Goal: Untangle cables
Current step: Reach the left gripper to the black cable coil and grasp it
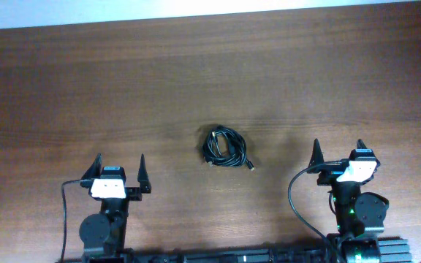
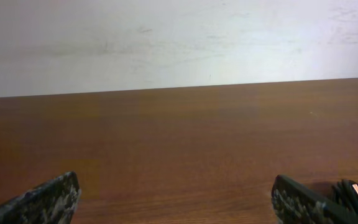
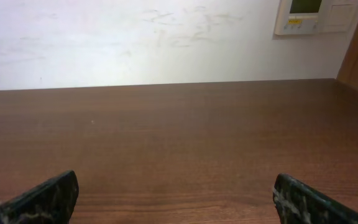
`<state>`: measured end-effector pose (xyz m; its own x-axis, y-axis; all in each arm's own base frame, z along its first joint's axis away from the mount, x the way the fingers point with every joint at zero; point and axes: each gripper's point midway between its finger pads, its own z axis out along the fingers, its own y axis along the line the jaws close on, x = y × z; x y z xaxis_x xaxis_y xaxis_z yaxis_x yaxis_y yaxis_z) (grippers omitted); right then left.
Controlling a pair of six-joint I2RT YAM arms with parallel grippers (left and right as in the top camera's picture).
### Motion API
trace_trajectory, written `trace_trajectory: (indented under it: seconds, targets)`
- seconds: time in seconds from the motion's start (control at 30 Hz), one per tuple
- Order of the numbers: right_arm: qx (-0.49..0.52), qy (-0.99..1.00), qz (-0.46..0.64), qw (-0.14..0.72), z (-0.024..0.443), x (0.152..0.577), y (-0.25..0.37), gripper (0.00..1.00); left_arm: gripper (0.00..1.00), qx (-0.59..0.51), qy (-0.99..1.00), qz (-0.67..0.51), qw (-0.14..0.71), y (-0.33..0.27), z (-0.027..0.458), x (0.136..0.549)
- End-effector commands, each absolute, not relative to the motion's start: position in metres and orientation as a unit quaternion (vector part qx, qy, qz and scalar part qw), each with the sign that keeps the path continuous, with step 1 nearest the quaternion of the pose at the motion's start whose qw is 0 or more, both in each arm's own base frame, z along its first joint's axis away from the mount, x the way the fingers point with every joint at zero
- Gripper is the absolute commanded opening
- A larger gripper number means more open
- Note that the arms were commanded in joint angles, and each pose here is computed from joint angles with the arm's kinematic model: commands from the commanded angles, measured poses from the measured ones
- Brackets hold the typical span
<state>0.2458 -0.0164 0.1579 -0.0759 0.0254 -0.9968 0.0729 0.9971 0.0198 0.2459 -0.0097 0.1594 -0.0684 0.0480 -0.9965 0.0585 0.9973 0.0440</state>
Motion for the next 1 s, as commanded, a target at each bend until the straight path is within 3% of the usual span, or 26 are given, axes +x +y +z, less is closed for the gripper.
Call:
trace_trajectory:
  seconds: [0.0, 0.23, 0.3, 0.43, 0.5, 0.63, 0.73, 0.97]
  targets:
    - [0.026, 0.738, -0.015, 0.674, 0.153, 0.246, -0.013, 0.98, 0.99, 0.032, 0.732, -0.007, 0.681, -0.009, 0.158, 0.246]
    - [0.026, 0.738, -0.015, 0.674, 0.153, 0.246, -0.013, 0.99, 0.99, 0.024, 0.713, 0.03, 0.701, 0.002, 0.172, 0.247]
    - [0.026, 0.738, -0.015, 0.674, 0.153, 0.246, -0.013, 0.98, 0.99, 0.025, 0.733, 0.029, 0.679, 0.002, 0.157, 0.246]
    - [0.026, 0.738, -0.015, 0.674, 0.153, 0.246, -0.013, 0.98, 0.99, 0.156, 0.616, -0.081, 0.768, -0.058, 0.225, 0.231]
    - [0.026, 0.739, -0.015, 0.673, 0.153, 0.246, -0.013, 0.99, 0.99, 0.161, 0.594, -0.1, 0.782, -0.063, 0.249, 0.224]
    - [0.026, 0.738, -0.015, 0.674, 0.153, 0.246, -0.013, 0.99, 0.99, 0.149, 0.656, -0.116, 0.731, -0.063, 0.291, 0.226]
    - [0.026, 0.739, -0.015, 0.673, 0.153, 0.246, -0.013, 0.99, 0.99, 0.15, 0.724, -0.211, 0.639, -0.085, 0.31, 0.254]
    - [0.026, 0.738, -0.015, 0.674, 0.153, 0.246, -0.013, 0.98, 0.99, 0.137, 0.826, -0.309, 0.45, -0.133, 0.215, 0.3]
